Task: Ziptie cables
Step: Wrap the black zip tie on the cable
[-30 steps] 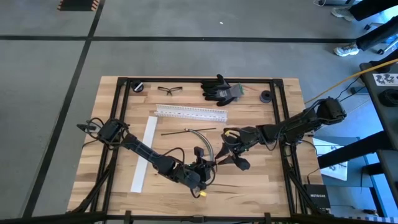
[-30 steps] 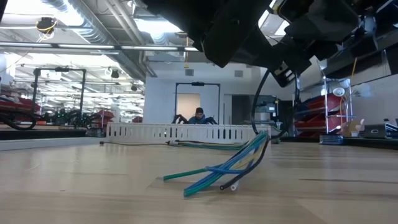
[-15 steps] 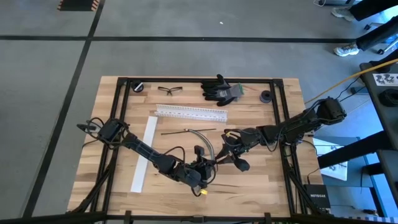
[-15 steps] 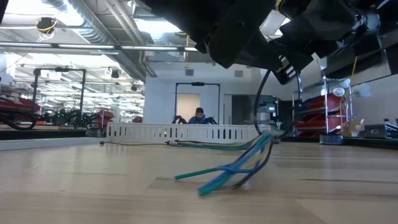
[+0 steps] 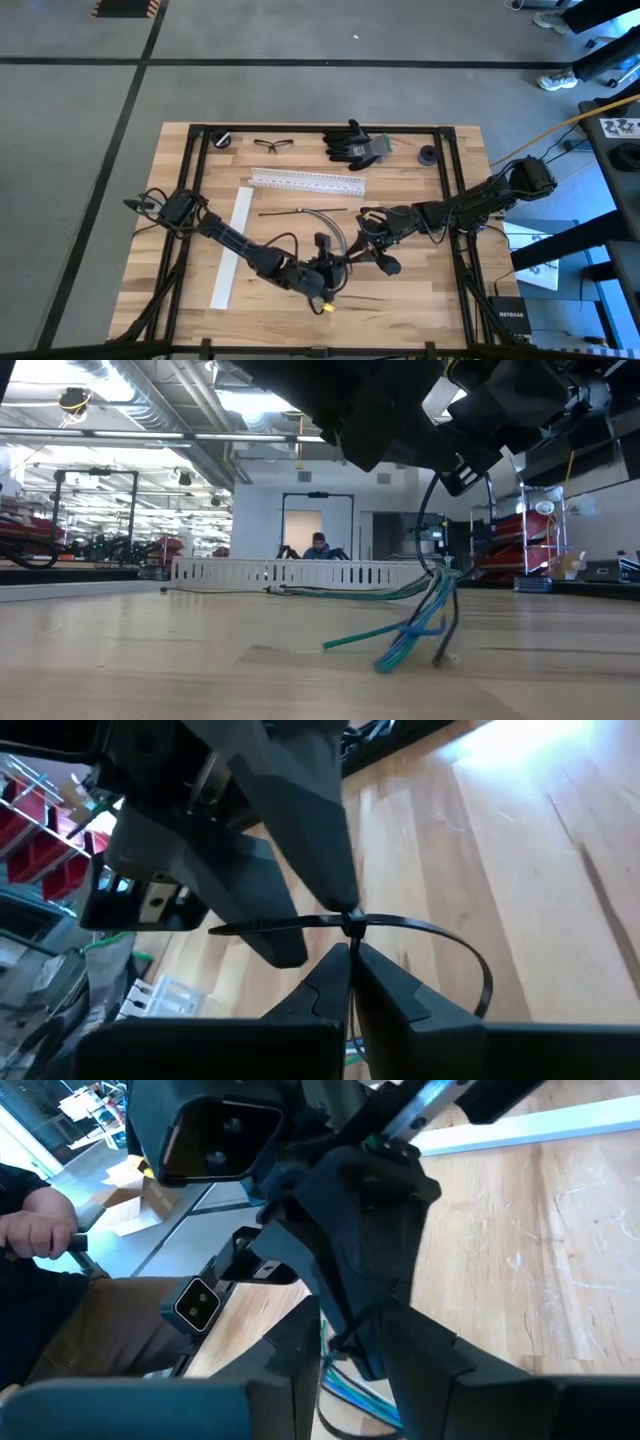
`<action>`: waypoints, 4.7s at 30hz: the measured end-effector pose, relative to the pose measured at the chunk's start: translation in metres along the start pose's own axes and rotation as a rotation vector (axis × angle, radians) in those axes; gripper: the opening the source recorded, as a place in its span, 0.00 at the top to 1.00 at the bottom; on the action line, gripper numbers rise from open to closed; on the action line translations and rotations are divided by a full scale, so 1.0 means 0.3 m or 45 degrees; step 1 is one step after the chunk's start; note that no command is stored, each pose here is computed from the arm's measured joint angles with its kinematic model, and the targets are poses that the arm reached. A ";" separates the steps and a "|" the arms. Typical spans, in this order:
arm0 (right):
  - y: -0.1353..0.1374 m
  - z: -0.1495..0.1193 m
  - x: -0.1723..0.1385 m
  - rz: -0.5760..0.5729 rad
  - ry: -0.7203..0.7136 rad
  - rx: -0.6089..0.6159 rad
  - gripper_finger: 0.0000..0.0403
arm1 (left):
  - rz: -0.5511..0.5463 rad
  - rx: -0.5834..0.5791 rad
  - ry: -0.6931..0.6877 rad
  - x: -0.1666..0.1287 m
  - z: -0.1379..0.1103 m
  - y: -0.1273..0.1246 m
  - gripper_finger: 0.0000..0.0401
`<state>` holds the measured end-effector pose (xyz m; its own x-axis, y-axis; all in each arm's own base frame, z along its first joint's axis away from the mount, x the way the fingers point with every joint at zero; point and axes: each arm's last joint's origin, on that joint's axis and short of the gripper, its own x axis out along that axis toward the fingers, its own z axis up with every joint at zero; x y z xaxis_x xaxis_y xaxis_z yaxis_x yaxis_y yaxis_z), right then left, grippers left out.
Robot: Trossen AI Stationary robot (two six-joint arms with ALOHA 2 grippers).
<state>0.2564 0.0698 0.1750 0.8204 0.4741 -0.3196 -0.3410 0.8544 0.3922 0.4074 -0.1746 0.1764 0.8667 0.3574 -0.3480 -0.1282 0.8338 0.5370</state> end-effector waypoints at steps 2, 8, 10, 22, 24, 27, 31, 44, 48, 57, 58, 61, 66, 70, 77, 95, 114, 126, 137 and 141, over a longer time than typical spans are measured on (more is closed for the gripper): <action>0.000 0.000 0.000 0.000 0.000 0.000 0.78 | -0.001 0.010 0.000 -0.001 0.000 -0.001 1.00; -0.002 0.000 0.000 -0.014 -0.004 0.000 0.78 | 0.003 0.043 -0.004 0.001 0.002 0.002 1.00; -0.002 0.000 0.000 -0.014 -0.002 0.000 0.78 | 0.003 0.040 -0.002 0.001 0.001 0.001 1.00; -0.002 0.000 0.000 -0.023 -0.005 0.002 0.78 | 0.003 0.035 -0.001 0.001 0.001 0.001 1.00; -0.002 0.000 0.000 -0.022 -0.005 0.002 0.78 | 0.003 0.033 -0.001 0.001 0.000 0.001 1.00; -0.002 0.000 0.000 -0.021 -0.005 0.004 0.78 | 0.003 0.026 -0.001 0.001 0.000 0.001 1.00; 0.001 -0.001 0.000 0.010 0.006 0.005 0.78 | 0.004 0.013 0.000 0.002 0.000 0.002 1.00; 0.008 -0.032 0.027 0.012 0.053 -0.125 0.98 | -0.006 0.002 0.012 0.013 -0.006 0.012 1.00; 0.005 -0.029 0.026 -0.026 0.036 -0.168 1.00 | 0.001 -0.003 0.020 0.014 -0.009 0.013 1.00; 0.005 -0.026 0.027 -0.181 -0.006 -0.314 1.00 | -0.033 -0.015 0.049 0.015 -0.020 0.010 1.00; 0.007 -0.028 0.028 -0.211 -0.010 -0.345 1.00 | -0.033 -0.016 0.050 0.015 -0.020 0.010 1.00; 0.012 -0.025 0.026 -0.248 -0.020 -0.386 1.00 | -0.033 -0.018 0.056 0.015 -0.026 0.009 1.00; 0.004 -0.030 0.021 -0.318 -0.003 -0.347 1.00 | -0.046 -0.045 0.084 0.013 -0.064 0.001 1.00; 0.007 -0.022 0.011 -0.348 -0.009 -0.346 1.00 | -0.057 -0.056 0.096 0.012 -0.083 -0.004 1.00; 0.037 0.049 -0.051 -0.468 0.037 -0.415 1.00 | -0.105 -0.017 0.144 0.007 -0.136 -0.020 1.00; 0.005 -0.068 -0.024 -0.312 0.129 -0.008 0.71 | -0.071 -0.008 0.058 0.006 -0.112 -0.019 1.00; -0.009 -0.089 0.056 -0.100 0.011 -0.046 0.78 | -0.067 -0.018 0.043 0.006 -0.107 -0.018 1.00; 0.009 -0.084 0.063 -0.391 -0.060 -0.375 1.00 | -0.057 -0.025 0.048 0.008 -0.108 -0.016 1.00; 0.088 0.035 0.019 -0.651 -0.026 -0.623 1.00 | -0.115 0.060 0.103 -0.010 -0.135 -0.059 1.00; 0.115 0.086 -0.070 -0.730 -0.027 -0.619 1.00 | -0.129 0.114 0.123 -0.004 -0.162 -0.091 1.00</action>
<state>0.2393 0.0840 0.2174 0.9375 -0.0733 -0.3402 -0.0177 0.9662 -0.2571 0.3864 -0.1773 0.1248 0.8222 0.3157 -0.4736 0.0048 0.8282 0.5604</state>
